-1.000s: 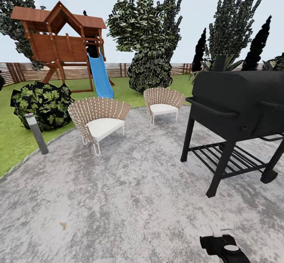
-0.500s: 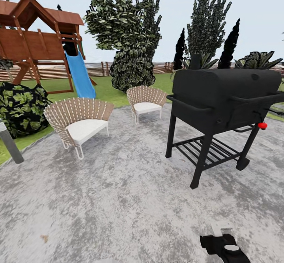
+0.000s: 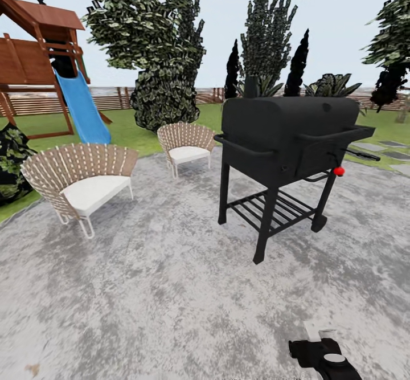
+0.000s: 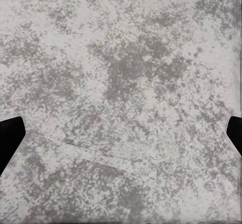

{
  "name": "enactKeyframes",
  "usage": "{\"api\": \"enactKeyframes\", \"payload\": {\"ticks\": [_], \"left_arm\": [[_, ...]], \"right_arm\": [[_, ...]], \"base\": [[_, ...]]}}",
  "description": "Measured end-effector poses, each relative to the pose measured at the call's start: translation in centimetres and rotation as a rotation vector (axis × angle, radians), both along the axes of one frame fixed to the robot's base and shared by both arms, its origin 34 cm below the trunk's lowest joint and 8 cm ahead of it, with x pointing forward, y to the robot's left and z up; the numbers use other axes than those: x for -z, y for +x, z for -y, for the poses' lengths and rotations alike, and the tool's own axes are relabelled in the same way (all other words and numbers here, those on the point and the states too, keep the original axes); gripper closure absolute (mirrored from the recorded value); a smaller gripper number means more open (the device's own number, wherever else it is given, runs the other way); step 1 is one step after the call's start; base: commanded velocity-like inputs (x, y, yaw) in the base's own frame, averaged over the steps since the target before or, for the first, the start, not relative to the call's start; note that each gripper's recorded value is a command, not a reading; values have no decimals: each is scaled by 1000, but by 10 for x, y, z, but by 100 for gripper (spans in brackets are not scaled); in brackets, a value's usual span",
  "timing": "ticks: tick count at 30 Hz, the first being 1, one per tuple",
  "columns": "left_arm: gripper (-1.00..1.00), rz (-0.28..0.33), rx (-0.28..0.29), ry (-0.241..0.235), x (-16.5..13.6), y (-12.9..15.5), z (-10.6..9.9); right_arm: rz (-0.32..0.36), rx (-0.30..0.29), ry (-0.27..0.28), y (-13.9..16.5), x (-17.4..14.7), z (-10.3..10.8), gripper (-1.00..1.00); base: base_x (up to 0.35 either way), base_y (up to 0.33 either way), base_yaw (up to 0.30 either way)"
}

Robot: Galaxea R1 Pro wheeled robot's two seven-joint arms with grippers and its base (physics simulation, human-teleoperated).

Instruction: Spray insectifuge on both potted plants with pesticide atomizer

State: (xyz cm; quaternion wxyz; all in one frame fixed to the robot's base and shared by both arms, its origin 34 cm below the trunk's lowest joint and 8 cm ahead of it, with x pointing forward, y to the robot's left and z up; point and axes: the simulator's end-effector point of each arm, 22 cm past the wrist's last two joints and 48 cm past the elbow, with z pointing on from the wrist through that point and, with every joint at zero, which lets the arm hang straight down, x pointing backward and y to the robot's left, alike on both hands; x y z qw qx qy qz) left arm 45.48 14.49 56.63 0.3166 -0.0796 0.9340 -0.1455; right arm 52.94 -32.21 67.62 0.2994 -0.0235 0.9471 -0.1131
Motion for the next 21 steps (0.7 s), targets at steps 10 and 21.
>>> {"api": "enactKeyframes", "payload": {"ticks": [10, 21], "left_arm": [[-100, -1, 2, 3, 3, -2, 0], [-100, -9, 3, 4, 5, -5, 0]], "right_arm": [[-5, 0, 0, 0, 2, 0, -100], [-14, 0, -1, -2, 5, 0, -100]], "base": [[0, 0, -284], [-19, -21, -284]]}}
